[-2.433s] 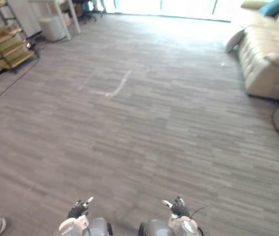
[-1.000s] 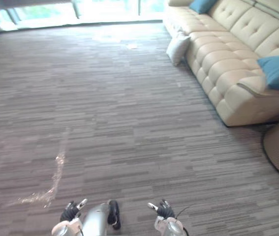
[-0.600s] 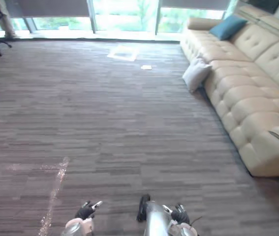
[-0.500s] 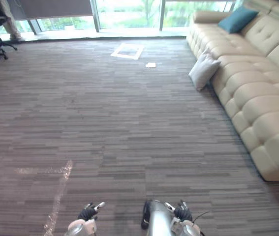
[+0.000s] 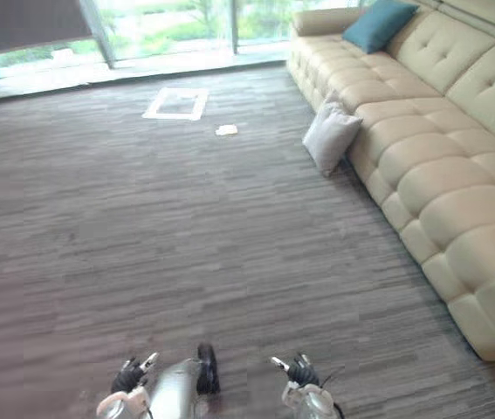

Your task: Pick up cushions and gather them together orderly.

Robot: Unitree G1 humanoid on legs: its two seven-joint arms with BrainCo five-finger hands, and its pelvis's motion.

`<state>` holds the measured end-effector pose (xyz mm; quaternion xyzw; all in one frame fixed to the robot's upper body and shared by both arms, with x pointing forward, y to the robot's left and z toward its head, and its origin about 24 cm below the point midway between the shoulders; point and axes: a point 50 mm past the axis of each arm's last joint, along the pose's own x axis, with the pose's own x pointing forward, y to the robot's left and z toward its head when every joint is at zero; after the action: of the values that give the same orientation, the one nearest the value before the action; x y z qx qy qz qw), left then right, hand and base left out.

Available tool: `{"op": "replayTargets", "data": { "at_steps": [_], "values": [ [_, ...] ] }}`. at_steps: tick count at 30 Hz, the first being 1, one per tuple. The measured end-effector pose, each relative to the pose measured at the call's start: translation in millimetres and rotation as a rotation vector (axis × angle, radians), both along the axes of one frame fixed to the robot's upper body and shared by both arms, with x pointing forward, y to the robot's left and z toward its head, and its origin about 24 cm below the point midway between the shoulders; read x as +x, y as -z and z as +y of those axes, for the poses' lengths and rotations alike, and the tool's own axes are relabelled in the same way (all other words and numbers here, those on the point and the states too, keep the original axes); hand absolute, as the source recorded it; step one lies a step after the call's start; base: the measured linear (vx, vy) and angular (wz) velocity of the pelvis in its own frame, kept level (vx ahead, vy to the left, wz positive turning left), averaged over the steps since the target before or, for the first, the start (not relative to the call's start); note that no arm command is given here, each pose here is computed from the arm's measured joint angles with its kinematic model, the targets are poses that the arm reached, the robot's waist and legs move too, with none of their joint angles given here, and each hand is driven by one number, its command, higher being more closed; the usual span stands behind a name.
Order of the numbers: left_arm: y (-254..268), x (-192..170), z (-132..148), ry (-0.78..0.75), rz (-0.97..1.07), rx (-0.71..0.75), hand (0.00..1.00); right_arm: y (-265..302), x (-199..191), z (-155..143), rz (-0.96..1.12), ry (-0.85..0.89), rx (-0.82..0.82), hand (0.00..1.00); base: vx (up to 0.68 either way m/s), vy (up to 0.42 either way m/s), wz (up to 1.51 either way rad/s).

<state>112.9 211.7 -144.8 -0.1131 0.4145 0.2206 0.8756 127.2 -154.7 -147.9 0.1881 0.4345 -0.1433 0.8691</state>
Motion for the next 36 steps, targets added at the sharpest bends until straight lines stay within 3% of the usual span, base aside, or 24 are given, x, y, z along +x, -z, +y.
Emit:
{"op": "replayTargets", "data": {
  "at_steps": [4,12,16,20,26,31,36],
  "values": [
    [2.3,1.3,1.9,0.037,0.039,0.007,0.00,-2.3,1.1,-9.3,-0.019,0.005,-0.029,0.00,0.70,0.269,-0.08],
    [5.3,16.3,-33.6,0.189,0.048,-0.041,0.00,-4.2,-7.0,-39.2,-0.025,0.063,-0.094,0.00,0.68,0.052,0.43],
    [8.2,11.9,-56.4,0.179,0.051,-0.106,0.00,-7.4,-6.6,-56.9,-0.025,0.053,-0.142,0.00,0.83,-0.198,0.55],
    [6.5,12.4,-43.5,0.104,0.031,-0.104,0.00,-10.0,3.4,-55.2,-0.042,0.043,-0.142,0.00,0.72,-0.193,-0.07],
    [-3.9,22.5,-22.9,0.067,-0.047,-0.047,0.00,-6.2,12.9,-23.3,-0.031,-0.042,-0.081,0.00,0.58,-0.065,-0.51],
    [-2.7,16.4,-20.0,0.048,-0.041,-0.045,0.00,-5.1,12.9,-10.8,-0.025,-0.042,-0.052,0.00,0.61,0.185,-0.83],
    [1.3,5.9,3.2,0.068,0.035,0.006,0.00,0.1,-2.6,-4.7,0.012,-0.028,-0.031,0.00,0.72,0.341,-0.67]
  ]
}}
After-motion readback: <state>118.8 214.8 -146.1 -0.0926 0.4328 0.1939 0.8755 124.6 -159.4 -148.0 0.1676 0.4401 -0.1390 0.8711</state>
